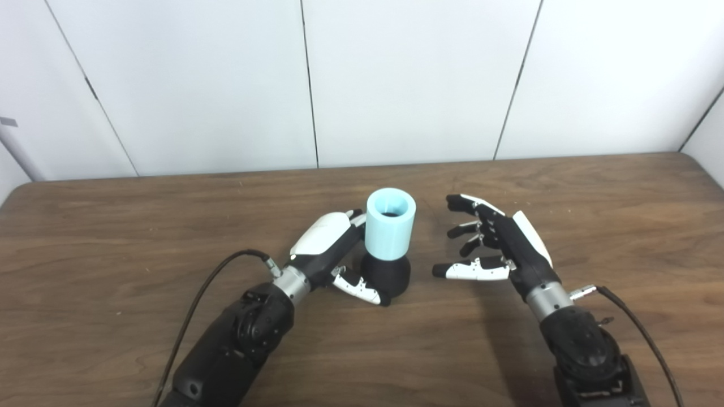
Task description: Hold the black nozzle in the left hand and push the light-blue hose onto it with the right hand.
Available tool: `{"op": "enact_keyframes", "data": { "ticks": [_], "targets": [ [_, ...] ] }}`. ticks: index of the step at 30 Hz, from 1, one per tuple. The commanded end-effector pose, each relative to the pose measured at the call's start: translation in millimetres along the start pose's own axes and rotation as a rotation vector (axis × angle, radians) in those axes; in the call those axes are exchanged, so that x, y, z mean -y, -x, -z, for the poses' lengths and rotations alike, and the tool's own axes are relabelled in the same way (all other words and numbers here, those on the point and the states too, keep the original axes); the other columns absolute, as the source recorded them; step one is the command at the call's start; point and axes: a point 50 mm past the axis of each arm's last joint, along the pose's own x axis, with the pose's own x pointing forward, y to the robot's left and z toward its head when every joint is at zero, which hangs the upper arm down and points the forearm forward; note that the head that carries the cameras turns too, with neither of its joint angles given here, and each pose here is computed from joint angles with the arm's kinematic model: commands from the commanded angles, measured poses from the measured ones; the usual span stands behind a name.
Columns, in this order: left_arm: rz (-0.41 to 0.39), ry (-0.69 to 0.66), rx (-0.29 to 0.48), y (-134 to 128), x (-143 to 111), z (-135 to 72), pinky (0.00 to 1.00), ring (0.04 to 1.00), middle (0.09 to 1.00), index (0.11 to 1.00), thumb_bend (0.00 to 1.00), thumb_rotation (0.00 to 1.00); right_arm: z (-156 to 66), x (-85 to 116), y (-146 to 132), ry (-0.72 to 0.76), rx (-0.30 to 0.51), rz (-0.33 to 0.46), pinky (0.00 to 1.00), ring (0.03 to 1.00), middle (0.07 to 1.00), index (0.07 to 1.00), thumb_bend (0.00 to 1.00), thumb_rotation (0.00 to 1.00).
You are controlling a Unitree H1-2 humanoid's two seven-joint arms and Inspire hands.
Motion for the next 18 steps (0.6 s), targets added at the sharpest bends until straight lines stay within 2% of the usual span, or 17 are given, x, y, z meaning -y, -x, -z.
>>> {"op": "enact_keyframes", "data": {
  "ticks": [1, 9, 13, 15, 18],
  "targets": [
    [0.072, -0.017, -0.102, 10.7, 12.8, 19.1, 1.00, 0.911, 0.908, 0.919, 0.92, 0.19, -13.0, 7.1, -3.2, 0.008, 0.083, 0.018, 0.47, 0.667, 0.845, 0.828, 0.68, 0.10],
    [0.063, -0.012, -0.125, 15.6, 8.8, 25.5, 1.00, 0.938, 0.903, 0.912, 0.93, 0.21, -16.3, 10.6, -0.3, 0.010, 0.092, 0.007, 0.47, 0.666, 0.842, 0.834, 0.69, 0.10],
    [0.107, -0.003, -0.181, 15.4, 1.7, 28.9, 1.00, 0.958, 0.931, 0.968, 0.95, 0.23, -17.4, 12.6, 0.2, 0.011, 0.098, 0.008, 0.47, 0.666, 0.842, 0.836, 0.69, 0.10],
    [0.162, -0.023, -0.257, 15.1, -10.1, 29.6, 0.91, 0.945, 0.951, 0.982, 0.94, 0.19, -18.4, 13.1, 0.8, 0.011, 0.104, 0.012, 0.47, 0.665, 0.842, 0.837, 0.69, 0.10],
    [0.132, -0.034, -0.293, 18.7, -24.2, 28.7, 0.78, 0.876, 0.908, 0.903, 0.88, 0.05, -18.7, 13.4, 0.9, 0.010, 0.107, 0.016, 0.46, 0.660, 0.842, 0.838, 0.69, 0.11]
  ]
}}
